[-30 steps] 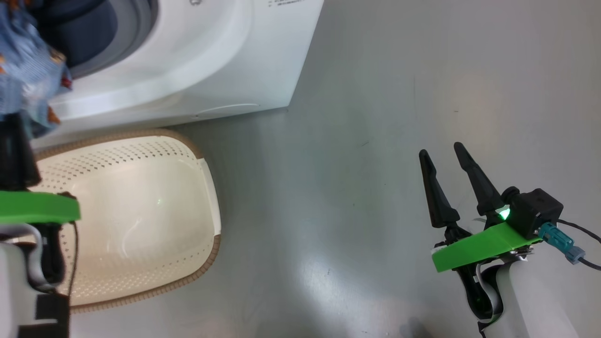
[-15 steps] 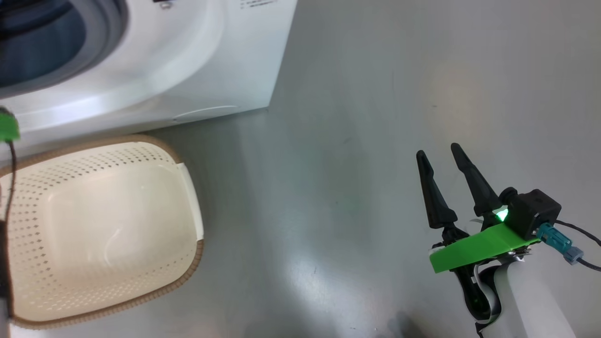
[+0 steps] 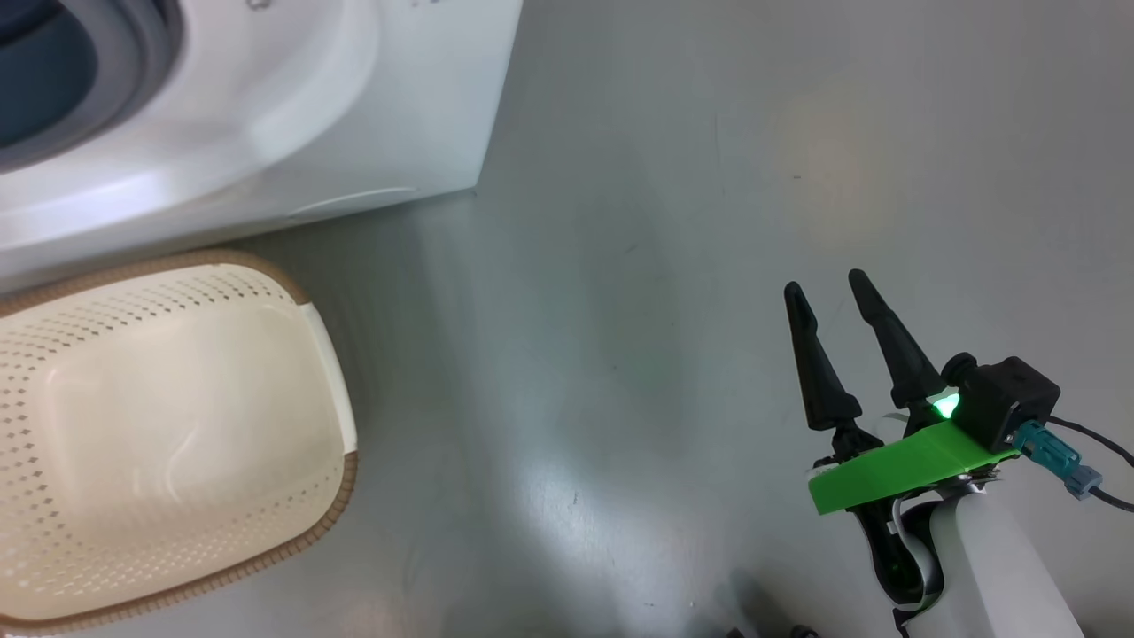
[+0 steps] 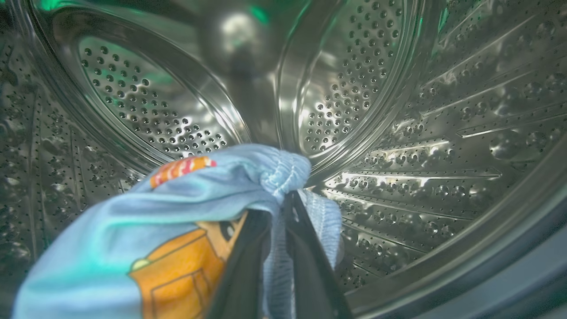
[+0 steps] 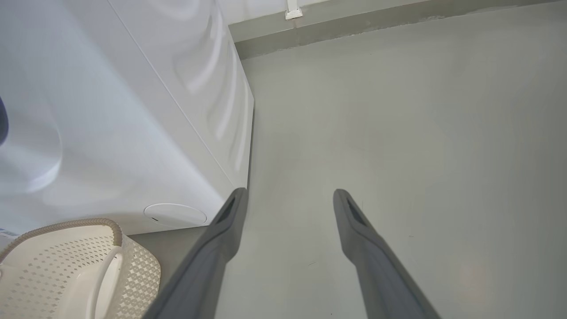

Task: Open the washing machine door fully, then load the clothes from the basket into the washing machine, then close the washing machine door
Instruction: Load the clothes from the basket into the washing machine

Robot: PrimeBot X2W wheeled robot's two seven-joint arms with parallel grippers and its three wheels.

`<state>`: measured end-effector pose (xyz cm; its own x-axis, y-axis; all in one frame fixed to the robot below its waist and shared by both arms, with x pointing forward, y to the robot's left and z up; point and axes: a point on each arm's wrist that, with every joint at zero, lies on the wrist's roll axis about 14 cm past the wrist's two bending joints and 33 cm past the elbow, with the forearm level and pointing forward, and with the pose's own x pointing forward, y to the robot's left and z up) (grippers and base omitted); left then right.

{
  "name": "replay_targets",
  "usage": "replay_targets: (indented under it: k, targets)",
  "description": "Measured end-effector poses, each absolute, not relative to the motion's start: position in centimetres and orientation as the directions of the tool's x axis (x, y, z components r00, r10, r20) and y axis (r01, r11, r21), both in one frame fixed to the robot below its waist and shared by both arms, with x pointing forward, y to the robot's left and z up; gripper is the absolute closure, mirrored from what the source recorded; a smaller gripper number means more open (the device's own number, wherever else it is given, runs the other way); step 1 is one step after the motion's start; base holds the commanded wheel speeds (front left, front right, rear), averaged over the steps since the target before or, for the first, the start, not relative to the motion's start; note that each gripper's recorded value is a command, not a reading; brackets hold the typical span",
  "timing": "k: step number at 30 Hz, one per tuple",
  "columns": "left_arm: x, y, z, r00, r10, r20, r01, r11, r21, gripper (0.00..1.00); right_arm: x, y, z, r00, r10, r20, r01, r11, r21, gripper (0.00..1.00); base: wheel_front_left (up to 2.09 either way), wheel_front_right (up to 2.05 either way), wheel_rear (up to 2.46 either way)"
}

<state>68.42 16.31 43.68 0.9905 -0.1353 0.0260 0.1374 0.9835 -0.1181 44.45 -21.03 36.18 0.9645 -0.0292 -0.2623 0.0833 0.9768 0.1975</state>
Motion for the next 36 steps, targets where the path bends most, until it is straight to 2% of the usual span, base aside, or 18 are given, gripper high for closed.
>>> replay_targets:
  k: [8,15,23,32,36]
  targets:
    - [70.6,16.5,42.4,0.990,-0.141,-0.025,0.139,0.987,-0.075,1.00,44.3,-21.2,34.8,0.955,-0.034,-0.295,0.095,0.977,0.192,0.00,0.00,0.00,0.00]
    - [72.3,16.8,41.8,0.989,-0.146,-0.016,0.146,0.989,-0.020,1.00,44.1,-21.1,33.2,0.943,-0.033,-0.332,0.100,0.977,0.189,0.00,0.00,0.00,0.00]
    - [73.4,16.6,40.7,0.988,-0.156,-0.009,0.156,0.988,-0.009,1.00,43.8,-21.1,31.7,0.930,-0.034,-0.365,0.108,0.977,0.185,0.00,0.00,0.00,0.00]
    - [73.4,16.9,38.3,0.986,-0.148,-0.078,0.147,0.989,-0.019,1.00,43.7,-21.0,31.1,0.925,-0.032,-0.378,0.109,0.977,0.185,0.00,0.00,0.00,0.00]
    - [73.9,16.7,39.5,0.986,-0.161,-0.048,0.161,0.987,-0.002,1.00,43.7,-21.0,31.1,0.926,-0.031,-0.377,0.108,0.977,0.186,0.00,0.00,0.00,0.00]
